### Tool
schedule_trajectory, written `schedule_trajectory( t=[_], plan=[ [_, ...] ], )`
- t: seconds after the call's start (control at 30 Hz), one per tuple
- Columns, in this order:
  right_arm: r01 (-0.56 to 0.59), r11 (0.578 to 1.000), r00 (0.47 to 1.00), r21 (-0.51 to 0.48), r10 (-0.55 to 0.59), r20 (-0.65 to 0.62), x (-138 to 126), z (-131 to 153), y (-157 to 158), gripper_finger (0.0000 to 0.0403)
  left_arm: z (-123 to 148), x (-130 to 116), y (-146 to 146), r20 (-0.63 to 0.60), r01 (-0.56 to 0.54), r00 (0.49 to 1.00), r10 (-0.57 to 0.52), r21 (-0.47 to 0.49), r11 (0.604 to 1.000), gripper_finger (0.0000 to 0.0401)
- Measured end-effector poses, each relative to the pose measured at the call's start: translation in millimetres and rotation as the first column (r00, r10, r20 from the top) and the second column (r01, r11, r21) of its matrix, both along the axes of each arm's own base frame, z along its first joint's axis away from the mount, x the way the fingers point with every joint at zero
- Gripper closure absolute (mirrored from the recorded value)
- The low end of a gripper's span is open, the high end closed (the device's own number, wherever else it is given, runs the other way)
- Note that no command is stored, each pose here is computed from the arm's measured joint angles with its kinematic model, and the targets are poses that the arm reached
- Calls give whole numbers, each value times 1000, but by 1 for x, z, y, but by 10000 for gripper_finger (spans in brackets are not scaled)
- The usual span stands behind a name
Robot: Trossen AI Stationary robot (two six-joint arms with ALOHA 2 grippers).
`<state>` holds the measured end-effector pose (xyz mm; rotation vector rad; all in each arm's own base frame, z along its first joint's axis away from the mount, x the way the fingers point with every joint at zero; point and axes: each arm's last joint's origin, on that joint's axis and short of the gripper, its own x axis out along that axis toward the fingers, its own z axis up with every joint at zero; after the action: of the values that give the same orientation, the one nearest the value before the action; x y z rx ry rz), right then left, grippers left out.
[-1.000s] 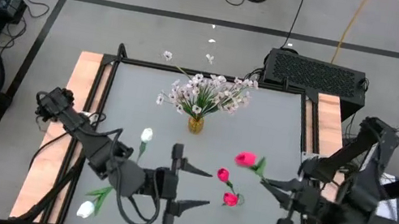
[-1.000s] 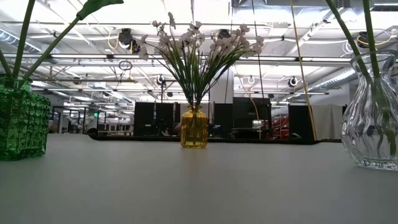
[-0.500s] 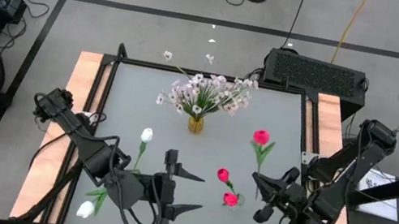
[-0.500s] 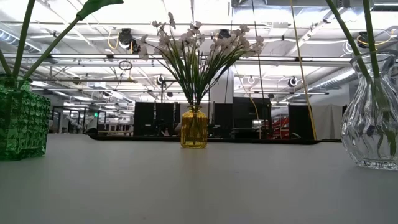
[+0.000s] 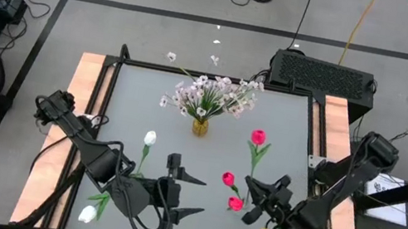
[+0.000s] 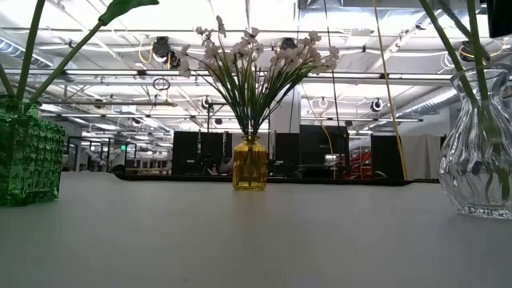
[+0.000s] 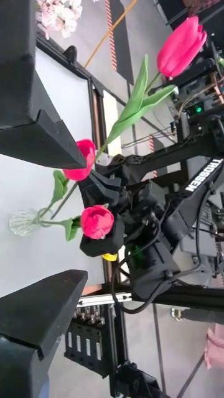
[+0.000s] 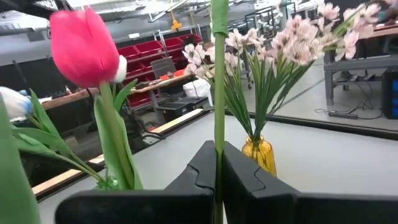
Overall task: Sort flowers into vase by color
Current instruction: Put the red flower into the transparent vase
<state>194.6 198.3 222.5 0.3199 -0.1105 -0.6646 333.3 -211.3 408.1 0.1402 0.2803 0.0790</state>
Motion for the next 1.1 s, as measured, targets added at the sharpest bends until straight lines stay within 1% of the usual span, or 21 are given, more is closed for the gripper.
schedule_trajectory(
  t=[0.17, 0.53, 0.73, 0.87, 1.1],
  plan=[
    [11, 1000, 1000, 0, -11, 0, 5, -11, 1, 402, -2, -1, 0, -15, -6, 1000, 6, -10, 1000, 115],
    [20, 998, 999, -61, -23, -48, 6, -12, -1, 402, -5, -4, -4, -39, 6, 999, -6, 4, 1000, 115],
    [20, 999, 999, -47, -21, -38, 4, -17, -4, 400, -9, -3, -4, -61, 2, 998, -2, 12, 1000, 115],
    [15, 1000, 999, -28, -15, -30, 3, -20, -5, 400, -15, 0, -3, -87, -19, 996, 19, -3, 1000, 115],
    [-37, 999, 998, -5, 37, -58, -2, -21, 1, 399, -21, 3, -5, -98, -31, 995, 32, 11, 999, 115]
  ],
)
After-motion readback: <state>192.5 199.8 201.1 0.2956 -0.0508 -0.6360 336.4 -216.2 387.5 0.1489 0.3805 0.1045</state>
